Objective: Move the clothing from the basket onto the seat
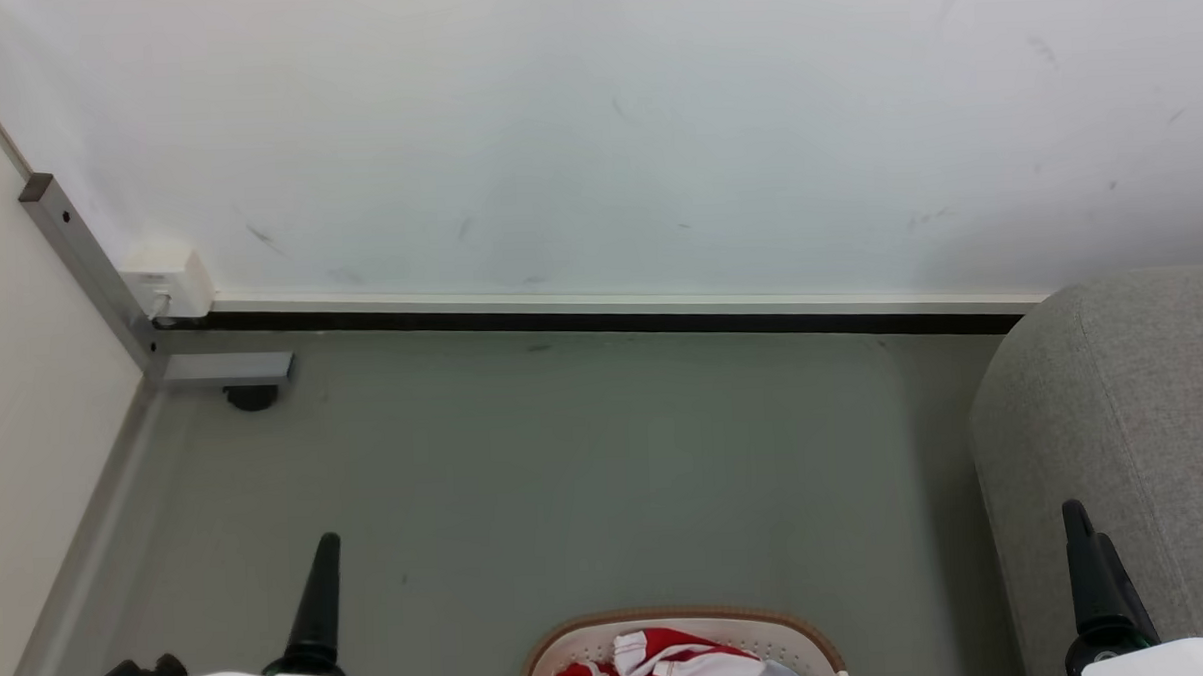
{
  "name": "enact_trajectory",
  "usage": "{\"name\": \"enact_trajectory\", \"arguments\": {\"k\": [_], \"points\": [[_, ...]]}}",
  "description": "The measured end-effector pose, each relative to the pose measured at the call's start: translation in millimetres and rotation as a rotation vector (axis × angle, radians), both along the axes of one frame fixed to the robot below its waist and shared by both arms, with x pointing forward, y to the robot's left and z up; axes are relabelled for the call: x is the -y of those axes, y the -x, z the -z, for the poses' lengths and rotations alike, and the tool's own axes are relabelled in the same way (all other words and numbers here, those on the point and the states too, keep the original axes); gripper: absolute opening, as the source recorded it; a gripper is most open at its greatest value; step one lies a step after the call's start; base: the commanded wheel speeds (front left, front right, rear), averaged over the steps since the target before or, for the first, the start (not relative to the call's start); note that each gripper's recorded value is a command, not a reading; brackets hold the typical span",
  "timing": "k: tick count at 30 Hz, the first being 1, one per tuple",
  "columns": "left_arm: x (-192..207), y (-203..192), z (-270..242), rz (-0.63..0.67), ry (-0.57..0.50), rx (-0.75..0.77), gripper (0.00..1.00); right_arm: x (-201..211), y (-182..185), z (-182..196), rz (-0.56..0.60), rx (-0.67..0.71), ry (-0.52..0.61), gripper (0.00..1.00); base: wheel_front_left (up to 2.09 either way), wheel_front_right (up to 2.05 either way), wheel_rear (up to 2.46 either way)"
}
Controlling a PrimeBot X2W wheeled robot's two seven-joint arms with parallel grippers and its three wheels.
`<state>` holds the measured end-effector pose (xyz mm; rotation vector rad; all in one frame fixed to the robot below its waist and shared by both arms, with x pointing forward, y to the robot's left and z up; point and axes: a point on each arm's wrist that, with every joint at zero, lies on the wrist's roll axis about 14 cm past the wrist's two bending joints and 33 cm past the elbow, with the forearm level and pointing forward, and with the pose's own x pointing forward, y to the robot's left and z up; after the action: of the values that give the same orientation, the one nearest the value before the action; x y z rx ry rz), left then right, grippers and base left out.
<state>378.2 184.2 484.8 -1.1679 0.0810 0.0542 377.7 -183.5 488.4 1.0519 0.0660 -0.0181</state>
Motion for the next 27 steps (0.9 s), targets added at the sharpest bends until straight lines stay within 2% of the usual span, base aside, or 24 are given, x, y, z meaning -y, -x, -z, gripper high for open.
{"name": "enact_trajectory", "arguments": {"k": [27], "points": [[17.4,0.1,-13.5,0.044,-0.453,0.059,1.0,-5.6,6.0,-1.6,-0.029,0.039,0.441,1.0,0.0,0.0,0.0]]}}
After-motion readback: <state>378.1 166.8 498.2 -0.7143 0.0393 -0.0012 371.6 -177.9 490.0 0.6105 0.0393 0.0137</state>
